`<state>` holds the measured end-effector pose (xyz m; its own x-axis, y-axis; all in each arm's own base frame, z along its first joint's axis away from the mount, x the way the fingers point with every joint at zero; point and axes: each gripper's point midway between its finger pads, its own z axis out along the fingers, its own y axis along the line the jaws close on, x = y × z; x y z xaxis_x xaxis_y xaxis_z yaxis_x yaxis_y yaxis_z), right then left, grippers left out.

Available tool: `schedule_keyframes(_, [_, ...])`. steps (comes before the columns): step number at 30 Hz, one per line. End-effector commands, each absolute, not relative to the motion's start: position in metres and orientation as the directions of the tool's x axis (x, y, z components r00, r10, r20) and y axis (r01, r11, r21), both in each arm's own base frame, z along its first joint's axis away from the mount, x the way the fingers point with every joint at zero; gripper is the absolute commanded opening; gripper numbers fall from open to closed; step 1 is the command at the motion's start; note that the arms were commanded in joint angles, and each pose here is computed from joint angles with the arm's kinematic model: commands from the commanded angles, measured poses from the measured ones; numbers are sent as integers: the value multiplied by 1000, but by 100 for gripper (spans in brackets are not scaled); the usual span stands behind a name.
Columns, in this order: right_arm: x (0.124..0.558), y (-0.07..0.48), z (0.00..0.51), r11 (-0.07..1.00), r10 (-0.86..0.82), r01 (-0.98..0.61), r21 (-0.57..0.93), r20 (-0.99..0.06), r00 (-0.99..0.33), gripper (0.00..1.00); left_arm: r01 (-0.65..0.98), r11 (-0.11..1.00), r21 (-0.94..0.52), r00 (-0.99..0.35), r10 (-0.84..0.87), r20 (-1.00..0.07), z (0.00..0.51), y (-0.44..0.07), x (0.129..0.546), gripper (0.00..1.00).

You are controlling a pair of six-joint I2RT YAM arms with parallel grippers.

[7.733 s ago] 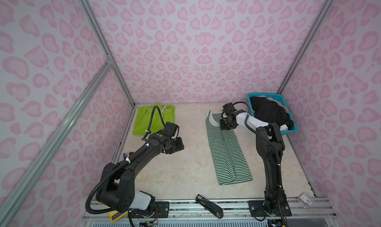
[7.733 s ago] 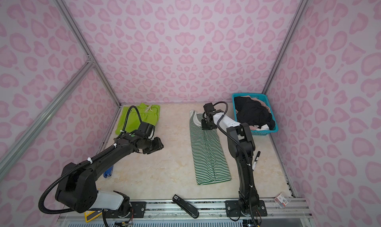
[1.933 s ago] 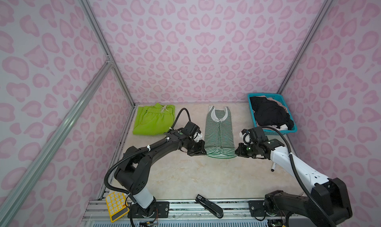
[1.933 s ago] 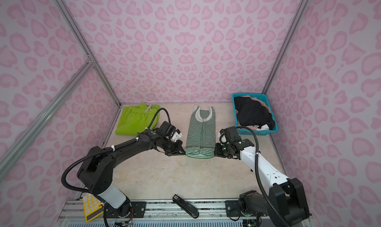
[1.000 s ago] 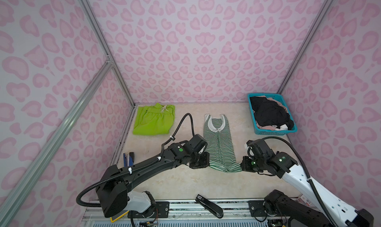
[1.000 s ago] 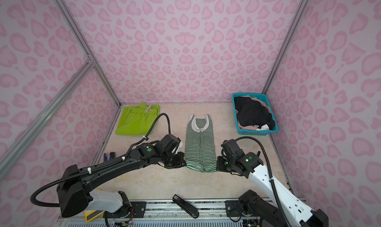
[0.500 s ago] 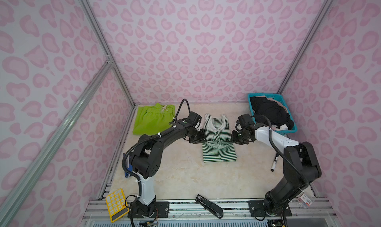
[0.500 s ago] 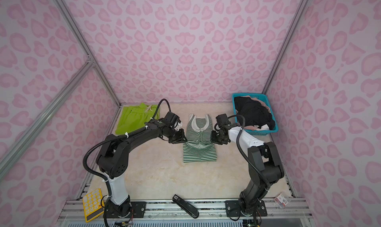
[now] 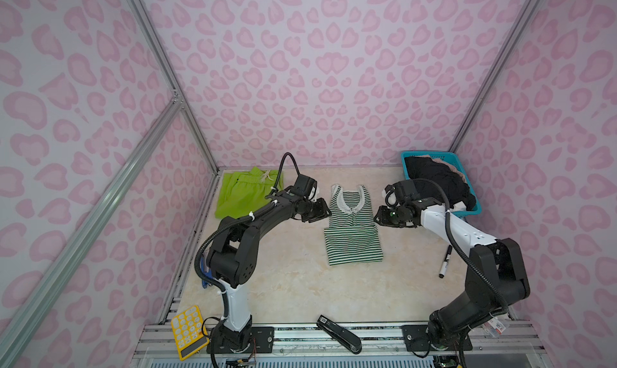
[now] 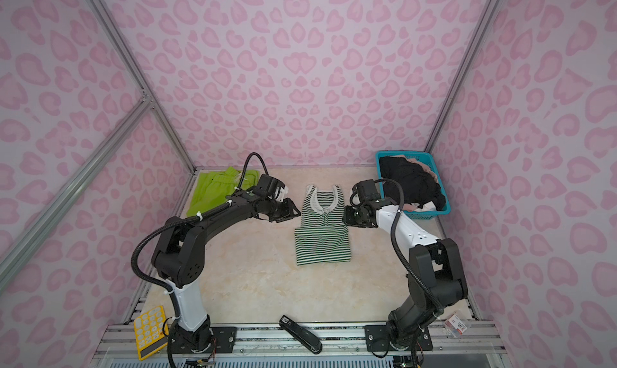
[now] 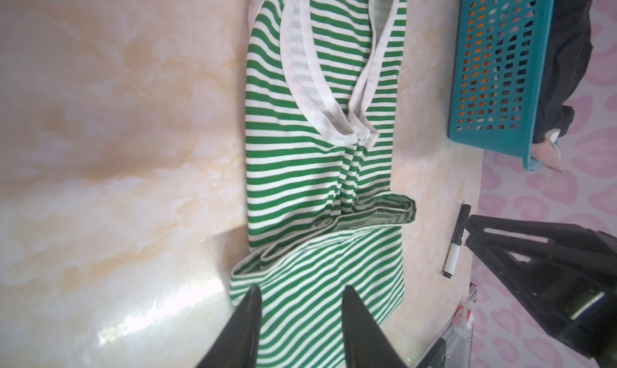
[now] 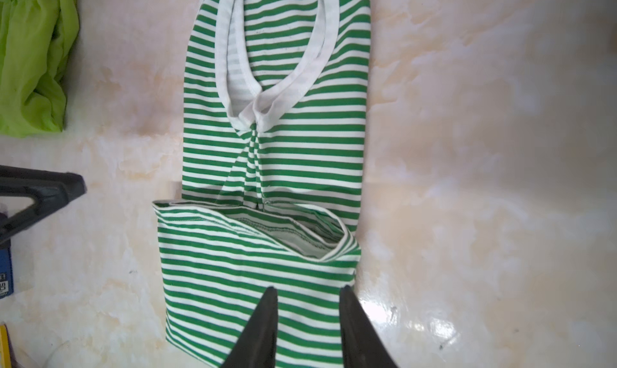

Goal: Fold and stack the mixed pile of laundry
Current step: 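Move both grippers to the near folded edge of the striped shirt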

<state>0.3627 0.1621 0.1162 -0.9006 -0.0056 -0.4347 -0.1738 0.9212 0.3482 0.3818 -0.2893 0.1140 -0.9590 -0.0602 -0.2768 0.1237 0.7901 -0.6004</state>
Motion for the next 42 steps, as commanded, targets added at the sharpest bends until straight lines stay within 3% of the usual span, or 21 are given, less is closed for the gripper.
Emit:
schedule_keyframes(1, [344, 159, 105, 916, -82, -227, 330, -400, -913, 30, 129, 834, -537, -953, -46, -300, 109, -270, 366, 42])
schedule_keyframes(9, [359, 174, 64, 899, -62, -196, 392, -328, -943, 20, 116, 855, -505, -969, -15, -247, 75, -263, 321, 42])
schedule_keyframes(15, [381, 159, 26, 951, 10, -72, 302, -264, -965, 16, 118, 883, -455, -970, 3, -244, 58, -270, 308, 45])
schedule_keyframes(23, [363, 144, 73, 960, -9, -111, 258, -367, -930, 30, 134, 884, -449, -965, 13, -262, 61, -276, 296, 47])
schedule_keyframes(29, [300, 140, 80, 936, -42, -142, 322, -299, -953, 48, 140, 866, -480, -973, 30, -230, 60, -287, 270, 53])
schedule_keyframes(34, [261, 150, 56, 895, -45, -135, 425, -216, -975, 49, 104, 871, -480, -979, 6, -202, 45, -282, 253, 53])
schedule_keyframes(42, [249, 159, 23, 866, 4, -67, 496, -140, -990, 46, 81, 849, -522, -985, -13, -174, 26, -292, 242, 49])
